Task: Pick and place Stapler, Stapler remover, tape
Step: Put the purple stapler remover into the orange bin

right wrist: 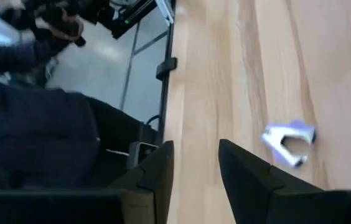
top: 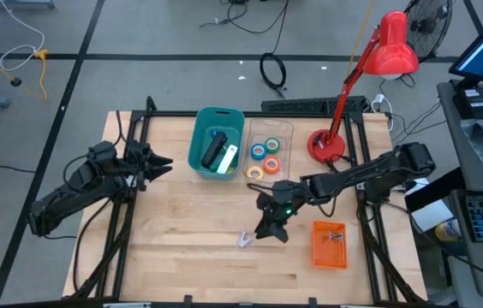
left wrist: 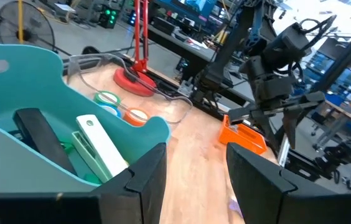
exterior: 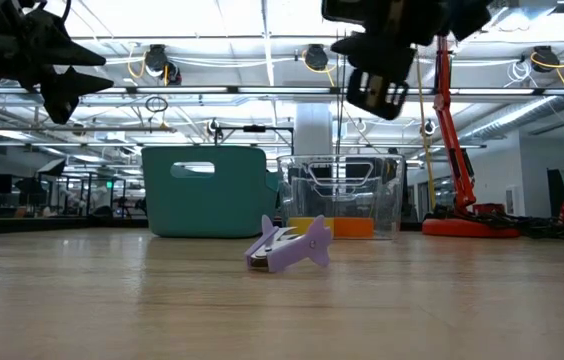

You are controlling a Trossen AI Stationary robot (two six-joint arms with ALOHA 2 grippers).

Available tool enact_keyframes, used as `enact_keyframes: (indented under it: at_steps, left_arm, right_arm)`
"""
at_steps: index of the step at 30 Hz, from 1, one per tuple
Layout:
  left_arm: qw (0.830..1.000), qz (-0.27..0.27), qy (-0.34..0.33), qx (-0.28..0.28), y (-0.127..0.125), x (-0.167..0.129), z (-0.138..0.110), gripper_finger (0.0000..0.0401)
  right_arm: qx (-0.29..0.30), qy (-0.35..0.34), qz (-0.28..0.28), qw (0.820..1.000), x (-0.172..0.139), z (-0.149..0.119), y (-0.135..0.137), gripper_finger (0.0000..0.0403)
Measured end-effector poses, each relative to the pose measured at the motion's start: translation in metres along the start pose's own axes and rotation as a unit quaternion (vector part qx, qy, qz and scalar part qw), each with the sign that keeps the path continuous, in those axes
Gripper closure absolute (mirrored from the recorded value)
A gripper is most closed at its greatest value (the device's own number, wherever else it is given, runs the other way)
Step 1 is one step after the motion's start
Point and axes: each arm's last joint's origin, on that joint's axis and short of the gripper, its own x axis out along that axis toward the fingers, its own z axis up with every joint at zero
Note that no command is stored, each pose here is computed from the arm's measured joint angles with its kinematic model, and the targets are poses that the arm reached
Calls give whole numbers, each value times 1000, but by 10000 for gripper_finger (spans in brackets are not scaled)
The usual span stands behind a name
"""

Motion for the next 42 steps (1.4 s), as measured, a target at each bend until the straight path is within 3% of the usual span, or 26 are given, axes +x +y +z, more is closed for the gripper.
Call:
enact_keyframes:
  at_steps: [5,11,17,23,30,42]
  left_arm:
    - [1000,-25,10,-3,-1,0,-1,233]
    - [999,-36,17,1,-2,0,-1,233]
    - [999,-36,22,4,-2,0,-2,233]
    - [999,-23,31,-1,0,0,-5,233]
    - [999,-19,33,-3,0,0,-5,233]
    - [1000,-6,29,-4,1,0,-5,233]
  right_arm:
    - [-112,-2,1,994,21,11,3,284]
    - [-231,10,-6,973,40,19,-6,284]
    - [-258,65,-38,963,49,15,-22,278]
    - [-296,142,-50,943,64,6,-27,245]
    - [-325,153,-74,930,76,10,-34,219]
    - [-335,183,-72,921,81,1,-35,221]
